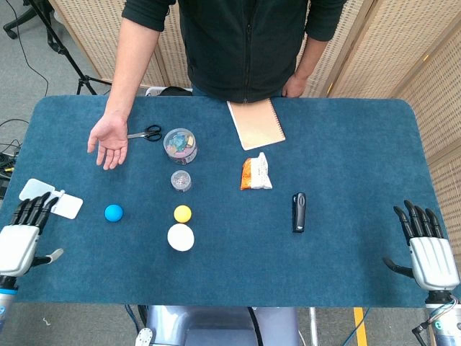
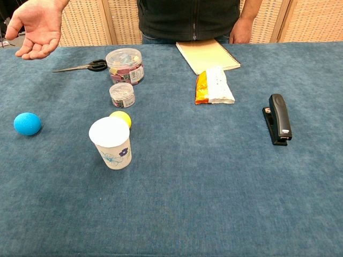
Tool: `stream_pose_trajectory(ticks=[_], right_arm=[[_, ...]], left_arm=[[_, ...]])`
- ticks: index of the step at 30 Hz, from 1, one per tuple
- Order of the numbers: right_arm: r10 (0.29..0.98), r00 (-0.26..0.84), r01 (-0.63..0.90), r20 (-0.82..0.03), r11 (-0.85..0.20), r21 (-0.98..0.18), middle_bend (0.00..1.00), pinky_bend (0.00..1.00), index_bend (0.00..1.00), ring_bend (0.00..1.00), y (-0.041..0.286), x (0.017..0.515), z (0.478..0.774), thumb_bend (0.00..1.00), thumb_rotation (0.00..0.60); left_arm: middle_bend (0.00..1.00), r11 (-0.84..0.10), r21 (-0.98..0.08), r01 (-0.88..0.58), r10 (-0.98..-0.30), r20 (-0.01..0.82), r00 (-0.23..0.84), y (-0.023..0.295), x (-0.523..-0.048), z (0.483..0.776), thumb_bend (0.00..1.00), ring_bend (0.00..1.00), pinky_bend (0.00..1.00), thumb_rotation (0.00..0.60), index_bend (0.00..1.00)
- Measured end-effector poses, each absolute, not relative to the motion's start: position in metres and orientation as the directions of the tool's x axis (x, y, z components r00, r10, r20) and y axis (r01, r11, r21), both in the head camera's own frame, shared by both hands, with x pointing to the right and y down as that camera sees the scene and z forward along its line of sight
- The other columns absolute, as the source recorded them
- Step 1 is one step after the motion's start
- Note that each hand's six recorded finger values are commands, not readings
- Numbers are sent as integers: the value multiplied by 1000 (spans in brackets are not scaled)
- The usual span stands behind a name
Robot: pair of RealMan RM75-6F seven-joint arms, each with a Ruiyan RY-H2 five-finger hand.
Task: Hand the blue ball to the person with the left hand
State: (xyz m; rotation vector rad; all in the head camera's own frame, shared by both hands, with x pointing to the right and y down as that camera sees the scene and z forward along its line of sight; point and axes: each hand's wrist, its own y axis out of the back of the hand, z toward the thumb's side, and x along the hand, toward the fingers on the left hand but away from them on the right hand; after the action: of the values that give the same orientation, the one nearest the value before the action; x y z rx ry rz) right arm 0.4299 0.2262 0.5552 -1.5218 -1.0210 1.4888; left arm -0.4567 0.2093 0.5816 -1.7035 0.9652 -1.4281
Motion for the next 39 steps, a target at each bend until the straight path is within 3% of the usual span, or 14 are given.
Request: stream_pose_trajectory(ticks=[9,16,20,25,30,39], right_arm=[[917,0,43,-399,-398,-916,0,0,0,0,227,428,558,0,600],[917,-15,51,-399,-398,-916,0,0,0,0,226,432,558,0,600],[913,-24,57,-408,-407,-912,0,0,0,0,224,435,562,0,600],[912,-26,56,-409,-407,-912,0,0,0,0,224,435,562,0,600],[911,-30,59,-410,-408,-911,0,0,0,0,224,436,562,0,600],[911,-35,75,-412,-408,-910,0,0,0,0,223,438,561,0,600]], left_arm=[[0,-587,-804,-90,-796,554,244,187,-422,633,0,0,37,600,0],[0,-646,-758,-85,-757,622,201,175,-412,670,0,0,115,600,54],[11,-666,-741,-89,-742,646,177,169,-408,690,0,10,210,600,106],[137,-669,-738,-90,-740,650,173,162,-395,706,1,115,322,600,165],[321,-664,-745,-64,-743,648,165,159,-386,713,58,265,429,600,302],[461,-634,-771,-58,-770,622,140,159,-376,718,281,376,519,600,541]])
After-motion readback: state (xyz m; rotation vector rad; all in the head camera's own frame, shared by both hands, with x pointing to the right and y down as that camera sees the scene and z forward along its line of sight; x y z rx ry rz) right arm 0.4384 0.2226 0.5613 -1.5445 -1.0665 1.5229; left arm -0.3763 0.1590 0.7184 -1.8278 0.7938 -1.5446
